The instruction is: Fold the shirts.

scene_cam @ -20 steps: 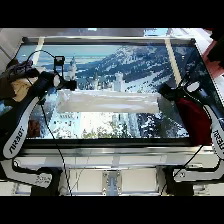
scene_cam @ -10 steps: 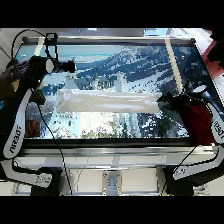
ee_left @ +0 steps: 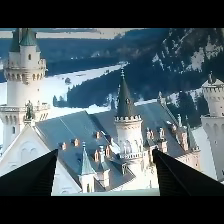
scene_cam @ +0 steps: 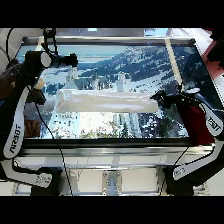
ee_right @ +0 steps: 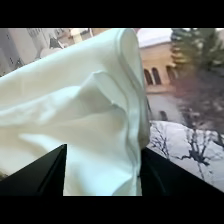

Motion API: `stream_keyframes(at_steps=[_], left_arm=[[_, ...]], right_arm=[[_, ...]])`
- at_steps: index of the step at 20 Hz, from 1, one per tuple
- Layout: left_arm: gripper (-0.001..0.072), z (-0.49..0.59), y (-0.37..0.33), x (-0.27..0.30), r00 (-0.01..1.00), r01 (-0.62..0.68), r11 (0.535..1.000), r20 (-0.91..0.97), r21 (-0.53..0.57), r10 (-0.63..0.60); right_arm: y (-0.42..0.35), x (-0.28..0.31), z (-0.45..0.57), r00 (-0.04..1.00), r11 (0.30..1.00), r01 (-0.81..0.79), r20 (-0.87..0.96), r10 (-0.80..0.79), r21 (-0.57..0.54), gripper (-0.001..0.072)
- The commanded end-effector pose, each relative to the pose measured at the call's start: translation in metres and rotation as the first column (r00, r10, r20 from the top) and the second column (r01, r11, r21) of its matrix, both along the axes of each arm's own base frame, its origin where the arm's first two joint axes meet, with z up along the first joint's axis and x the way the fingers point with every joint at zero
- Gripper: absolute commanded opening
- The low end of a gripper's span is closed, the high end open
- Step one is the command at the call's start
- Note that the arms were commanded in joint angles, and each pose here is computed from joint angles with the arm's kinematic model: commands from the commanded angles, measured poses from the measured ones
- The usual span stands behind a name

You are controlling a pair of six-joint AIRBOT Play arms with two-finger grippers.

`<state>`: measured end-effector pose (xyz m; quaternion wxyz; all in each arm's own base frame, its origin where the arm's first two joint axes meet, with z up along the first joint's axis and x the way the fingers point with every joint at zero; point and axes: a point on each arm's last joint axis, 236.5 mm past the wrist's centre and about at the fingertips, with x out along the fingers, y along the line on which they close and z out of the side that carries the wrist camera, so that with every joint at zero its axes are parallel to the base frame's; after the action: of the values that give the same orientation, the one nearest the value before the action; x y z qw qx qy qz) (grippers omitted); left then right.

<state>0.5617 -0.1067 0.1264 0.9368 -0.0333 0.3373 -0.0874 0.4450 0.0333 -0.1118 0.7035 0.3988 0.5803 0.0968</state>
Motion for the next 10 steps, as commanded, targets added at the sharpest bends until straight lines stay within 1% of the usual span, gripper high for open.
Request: stream_keyframes(at_steps=[1,2,3,4,5,6,7,8,10], left_arm=[[0.0701,0.001,-0.009,-0.002,1.000,0.017,0.999,-0.008,-0.039,-0.017],[0.0701,-0.001,-0.010,-0.003,1.000,0.020,0.999,-0.014,-0.036,-0.021],[0.0699,-0.004,-0.011,-0.005,0.999,0.035,0.999,-0.024,-0.021,-0.035],[0.0679,-0.008,-0.013,-0.008,0.998,0.049,0.999,-0.040,-0.009,-0.049],[0.0510,-0.013,-0.017,-0.011,0.996,0.058,0.998,-0.062,-0.013,-0.059],[0.0286,-0.018,-0.021,-0.015,0.994,0.065,0.998,-0.087,-0.023,-0.066],[0.0085,-0.026,-0.028,-0.018,0.990,0.075,0.996,-0.114,-0.038,-0.079],[0.0014,-0.035,-0.036,-0.021,0.986,0.087,0.995,-0.142,-0.051,-0.093],[0.0014,-0.058,-0.066,-0.031,0.966,0.141,0.986,-0.205,-0.089,-0.156]], right_arm=[[0.015,0.011,0.004,0.999,1.000,-0.014,0.032,0.013,0.007,0.0377],[0.017,0.014,0.008,0.999,1.000,-0.015,0.043,0.015,0.015,0.0228],[0.021,0.019,0.016,0.998,0.999,-0.019,0.057,0.017,0.030,0.0022],[0.025,0.023,0.026,0.997,0.998,-0.029,0.073,0.025,0.053,0.0028],[0.029,0.027,0.040,0.994,0.996,-0.052,0.096,0.044,0.075,0.0028],[0.032,0.031,0.055,0.990,0.993,-0.078,0.121,0.068,0.085,0.0028],[0.034,0.035,0.071,0.985,0.991,-0.102,0.148,0.088,0.087,0.0027],[0.034,0.040,0.089,0.979,0.990,-0.115,0.178,0.099,0.085,0.0027],[0.035,0.049,0.129,0.965,0.988,-0.130,0.239,0.108,0.077,0.0027]])
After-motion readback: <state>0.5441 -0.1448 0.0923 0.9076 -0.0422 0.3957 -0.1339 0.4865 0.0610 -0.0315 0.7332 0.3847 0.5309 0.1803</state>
